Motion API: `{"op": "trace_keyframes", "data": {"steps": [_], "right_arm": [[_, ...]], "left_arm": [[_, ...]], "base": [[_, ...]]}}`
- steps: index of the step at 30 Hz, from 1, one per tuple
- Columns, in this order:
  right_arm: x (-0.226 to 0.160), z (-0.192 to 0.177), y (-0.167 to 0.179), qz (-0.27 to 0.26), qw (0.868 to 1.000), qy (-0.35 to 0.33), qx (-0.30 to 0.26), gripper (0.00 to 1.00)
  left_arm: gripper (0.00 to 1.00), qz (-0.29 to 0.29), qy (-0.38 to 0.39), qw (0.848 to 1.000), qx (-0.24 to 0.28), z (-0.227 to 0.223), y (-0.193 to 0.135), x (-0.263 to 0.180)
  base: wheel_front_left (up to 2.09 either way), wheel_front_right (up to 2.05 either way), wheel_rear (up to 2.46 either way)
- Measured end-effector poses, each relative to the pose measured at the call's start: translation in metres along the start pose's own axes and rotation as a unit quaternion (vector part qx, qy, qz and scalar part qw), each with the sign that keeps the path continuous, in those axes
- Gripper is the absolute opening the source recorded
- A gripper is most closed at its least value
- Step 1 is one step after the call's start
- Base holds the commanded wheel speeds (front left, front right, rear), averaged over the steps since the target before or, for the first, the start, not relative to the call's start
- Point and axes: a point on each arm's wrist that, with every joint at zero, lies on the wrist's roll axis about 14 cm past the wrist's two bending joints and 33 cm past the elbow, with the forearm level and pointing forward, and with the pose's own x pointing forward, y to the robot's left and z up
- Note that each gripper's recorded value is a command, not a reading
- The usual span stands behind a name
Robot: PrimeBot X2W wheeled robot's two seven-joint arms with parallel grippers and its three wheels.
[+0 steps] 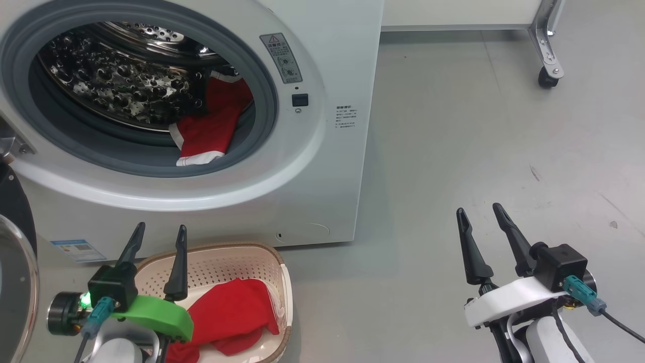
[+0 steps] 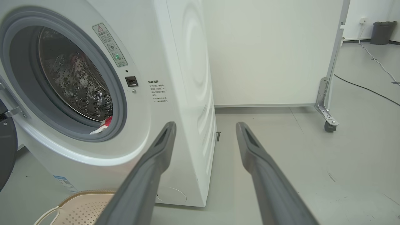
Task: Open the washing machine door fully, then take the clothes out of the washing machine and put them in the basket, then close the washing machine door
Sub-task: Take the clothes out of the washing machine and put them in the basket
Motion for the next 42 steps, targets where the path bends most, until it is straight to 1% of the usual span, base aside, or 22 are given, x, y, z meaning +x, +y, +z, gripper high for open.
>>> {"op": "trace_keyframes", "data": {"steps": [42], "right_arm": [[-0.0003, -0.0012, -0.0011, -0.002, 1.000, 0.002, 0.000, 1.00]], "left_arm": [[1.00, -0.007, 0.003, 1.000, -0.008, -0.0040, -0.0096, -0.0044]], "base": [[0.00, 0.00, 0.00]]}}
